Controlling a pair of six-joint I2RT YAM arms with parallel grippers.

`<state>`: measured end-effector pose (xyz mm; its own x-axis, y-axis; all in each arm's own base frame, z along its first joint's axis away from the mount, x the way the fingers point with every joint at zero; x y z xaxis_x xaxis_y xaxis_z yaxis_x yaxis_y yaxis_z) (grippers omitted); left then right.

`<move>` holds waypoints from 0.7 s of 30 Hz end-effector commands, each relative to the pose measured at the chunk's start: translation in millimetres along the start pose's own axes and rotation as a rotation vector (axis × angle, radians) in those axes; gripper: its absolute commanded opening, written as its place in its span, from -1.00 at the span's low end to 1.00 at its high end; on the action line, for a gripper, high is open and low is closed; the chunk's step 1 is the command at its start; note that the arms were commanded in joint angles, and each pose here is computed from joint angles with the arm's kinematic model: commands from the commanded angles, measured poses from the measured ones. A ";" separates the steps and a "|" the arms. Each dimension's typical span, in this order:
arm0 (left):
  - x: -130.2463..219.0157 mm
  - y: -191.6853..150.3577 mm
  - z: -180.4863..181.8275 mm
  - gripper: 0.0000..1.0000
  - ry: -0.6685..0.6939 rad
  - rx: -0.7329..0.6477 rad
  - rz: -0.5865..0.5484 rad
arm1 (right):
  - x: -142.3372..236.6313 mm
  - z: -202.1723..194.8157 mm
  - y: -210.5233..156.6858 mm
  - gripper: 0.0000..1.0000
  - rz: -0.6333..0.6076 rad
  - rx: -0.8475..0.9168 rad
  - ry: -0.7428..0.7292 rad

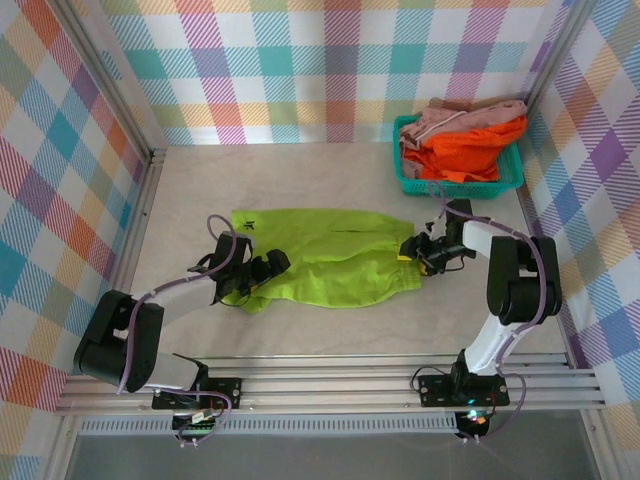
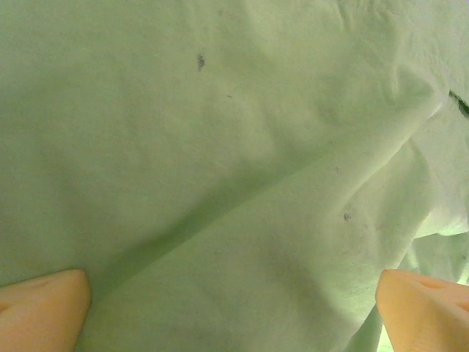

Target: Fold and stack the shorts

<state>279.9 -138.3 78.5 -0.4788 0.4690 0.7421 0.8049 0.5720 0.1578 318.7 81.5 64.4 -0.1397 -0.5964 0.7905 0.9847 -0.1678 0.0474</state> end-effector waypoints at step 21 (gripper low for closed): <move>69.4 2.9 -14.0 1.00 0.018 -0.058 -0.096 | 141.9 54.0 8.9 -1.00 -0.113 0.441 -0.739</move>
<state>258.9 -118.8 140.2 -0.5691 0.4214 0.7061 0.7660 0.5838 0.2690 331.1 64.5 181.1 -0.3008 -0.1204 0.9461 0.9419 0.1178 0.3145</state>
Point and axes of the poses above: each hand's point on the last joint's axis, 136 mm out from that joint toward the fingers, its own x axis back along the fingers, its own z axis along the line the jaws close on, y = z × x, the point moved 4 cm from there along x, back along the fingers, and after that the axes turned 11 degrees about x, right-handed, at the moved point
